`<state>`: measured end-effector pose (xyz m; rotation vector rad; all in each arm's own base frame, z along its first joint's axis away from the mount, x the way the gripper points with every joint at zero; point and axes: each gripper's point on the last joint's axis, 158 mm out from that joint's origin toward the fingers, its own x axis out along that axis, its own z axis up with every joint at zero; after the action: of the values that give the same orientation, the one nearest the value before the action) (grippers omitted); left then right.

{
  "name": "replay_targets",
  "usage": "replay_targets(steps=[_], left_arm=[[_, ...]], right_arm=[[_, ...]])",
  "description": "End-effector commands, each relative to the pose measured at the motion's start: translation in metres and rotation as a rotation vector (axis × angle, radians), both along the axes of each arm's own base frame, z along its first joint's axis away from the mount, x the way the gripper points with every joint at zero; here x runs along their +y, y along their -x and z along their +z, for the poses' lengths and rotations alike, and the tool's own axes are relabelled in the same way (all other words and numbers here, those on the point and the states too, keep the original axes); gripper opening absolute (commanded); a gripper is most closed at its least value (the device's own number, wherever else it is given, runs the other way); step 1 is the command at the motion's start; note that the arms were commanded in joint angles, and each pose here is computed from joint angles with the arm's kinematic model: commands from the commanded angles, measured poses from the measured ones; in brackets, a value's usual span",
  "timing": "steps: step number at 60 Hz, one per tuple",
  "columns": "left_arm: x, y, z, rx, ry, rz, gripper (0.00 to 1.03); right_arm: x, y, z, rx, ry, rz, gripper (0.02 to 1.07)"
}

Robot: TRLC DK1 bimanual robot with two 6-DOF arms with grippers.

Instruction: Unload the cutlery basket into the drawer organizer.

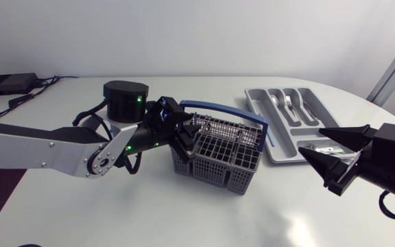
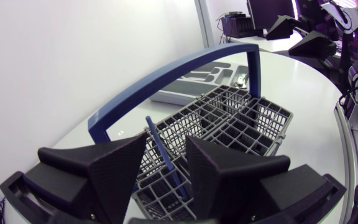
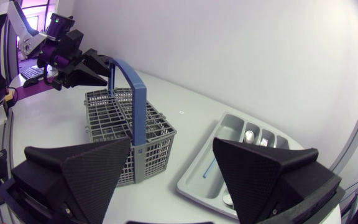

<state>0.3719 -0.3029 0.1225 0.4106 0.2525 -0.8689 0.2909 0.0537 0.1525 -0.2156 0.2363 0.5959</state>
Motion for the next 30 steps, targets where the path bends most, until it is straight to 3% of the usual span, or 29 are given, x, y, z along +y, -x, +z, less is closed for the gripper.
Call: replay_targets(steps=[1,4,15,30], left_arm=[[-0.006,-0.008,0.006,-0.002,0.025,0.014,0.62],[-0.006,-0.010,0.005,0.001,0.028,0.018,0.62],[-0.005,-0.015,0.009,-0.001,0.044,0.031,0.44],[-0.006,-0.019,0.008,0.004,0.049,0.037,0.14]], right_arm=[[-0.001,0.003,-0.011,0.017,0.002,0.007,0.97],[-0.001,0.003,-0.011,0.017,0.001,0.007,0.97],[-0.001,0.003,-0.012,0.019,0.003,0.009,0.97],[-0.001,0.002,-0.012,0.019,0.005,0.010,0.97]])
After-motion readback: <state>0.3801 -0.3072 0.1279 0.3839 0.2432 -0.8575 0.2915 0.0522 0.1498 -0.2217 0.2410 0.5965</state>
